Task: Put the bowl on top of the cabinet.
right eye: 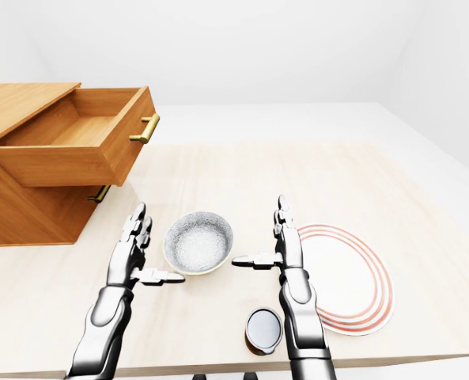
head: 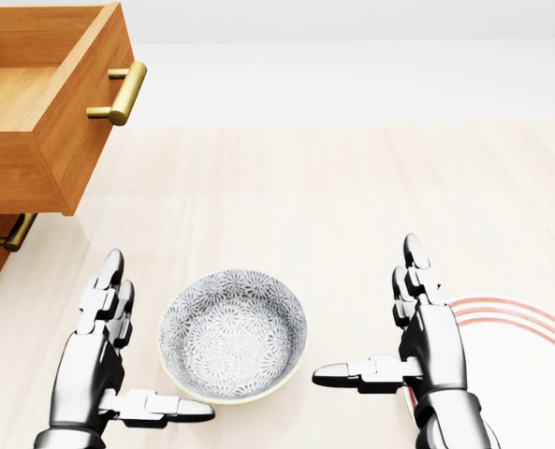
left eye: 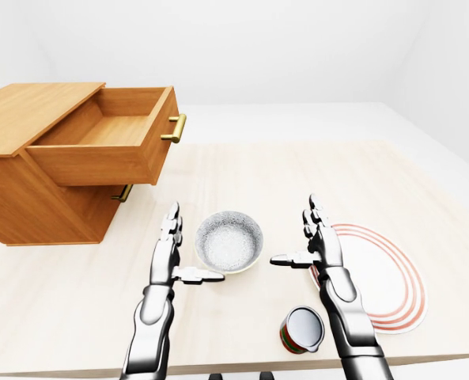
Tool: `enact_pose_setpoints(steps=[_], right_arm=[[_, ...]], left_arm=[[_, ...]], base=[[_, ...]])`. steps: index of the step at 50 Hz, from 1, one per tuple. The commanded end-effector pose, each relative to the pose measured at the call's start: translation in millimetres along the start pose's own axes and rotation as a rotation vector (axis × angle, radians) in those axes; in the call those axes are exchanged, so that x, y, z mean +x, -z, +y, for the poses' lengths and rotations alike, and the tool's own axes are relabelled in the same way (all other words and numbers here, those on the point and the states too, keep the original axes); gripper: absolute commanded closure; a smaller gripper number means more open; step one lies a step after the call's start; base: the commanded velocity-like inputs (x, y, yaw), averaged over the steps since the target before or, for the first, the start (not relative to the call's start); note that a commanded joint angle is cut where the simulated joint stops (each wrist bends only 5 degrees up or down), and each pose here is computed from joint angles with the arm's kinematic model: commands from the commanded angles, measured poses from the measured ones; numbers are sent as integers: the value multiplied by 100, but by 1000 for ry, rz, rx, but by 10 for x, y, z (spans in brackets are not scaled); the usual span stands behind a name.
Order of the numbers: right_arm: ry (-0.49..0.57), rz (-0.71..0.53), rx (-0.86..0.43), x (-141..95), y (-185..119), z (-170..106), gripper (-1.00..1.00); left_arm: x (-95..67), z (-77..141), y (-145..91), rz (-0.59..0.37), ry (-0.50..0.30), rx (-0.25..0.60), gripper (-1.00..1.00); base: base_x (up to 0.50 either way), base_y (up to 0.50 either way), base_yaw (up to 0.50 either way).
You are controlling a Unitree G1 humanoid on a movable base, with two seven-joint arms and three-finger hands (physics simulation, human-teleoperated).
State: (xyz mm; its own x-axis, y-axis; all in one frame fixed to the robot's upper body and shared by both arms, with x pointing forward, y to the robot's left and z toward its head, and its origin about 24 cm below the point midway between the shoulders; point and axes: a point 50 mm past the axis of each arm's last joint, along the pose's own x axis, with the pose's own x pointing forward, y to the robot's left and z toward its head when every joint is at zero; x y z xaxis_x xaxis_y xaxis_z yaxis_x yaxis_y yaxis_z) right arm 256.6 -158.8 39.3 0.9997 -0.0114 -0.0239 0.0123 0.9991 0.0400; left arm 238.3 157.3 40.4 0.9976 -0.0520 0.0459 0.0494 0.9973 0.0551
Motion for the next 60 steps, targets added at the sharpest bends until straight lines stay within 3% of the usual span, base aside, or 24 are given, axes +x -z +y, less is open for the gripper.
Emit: enact_pose_setpoints(steps=[1, 27, 31, 36, 44, 49, 51, 54, 60], right_arm=[[-3, 3, -1, 4, 7, 6, -100], [-5, 6, -2, 10, 8, 14, -100], [-5, 7, -3, 13, 17, 14, -100], [-4, 8, -4, 15, 21, 13, -100], [-8, 10, -6, 15, 24, 25, -100], [-13, 14, -7, 27, 42, 42, -100], [-15, 14, -8, 27, 43, 46, -100], [-20, 16, -8, 28, 45, 56, -100], [-26, 15, -11, 26, 48, 71, -100]], left_arm=[[-72, -65, 219, 98, -17, 63, -100], [-98, -93, 170, 74, -77, 208, -100], [-119, -88, 233, 95, -125, 276, -100], [-175, -92, 305, 105, -183, 418, -100], [-207, -130, 277, 80, -198, 471, -100], [-239, -135, 257, 34, -266, 597, -100], [-244, -143, 242, 24, -271, 599, -100], [-259, -135, 210, -21, -326, 674, -100], [-280, -152, 168, -64, -344, 729, -100]], base=[[0, 0, 0], [0, 0, 0], [0, 0, 0], [0, 0, 0], [0, 0, 0], [0, 0, 0], [0, 0, 0], [0, 0, 0], [0, 0, 0]])
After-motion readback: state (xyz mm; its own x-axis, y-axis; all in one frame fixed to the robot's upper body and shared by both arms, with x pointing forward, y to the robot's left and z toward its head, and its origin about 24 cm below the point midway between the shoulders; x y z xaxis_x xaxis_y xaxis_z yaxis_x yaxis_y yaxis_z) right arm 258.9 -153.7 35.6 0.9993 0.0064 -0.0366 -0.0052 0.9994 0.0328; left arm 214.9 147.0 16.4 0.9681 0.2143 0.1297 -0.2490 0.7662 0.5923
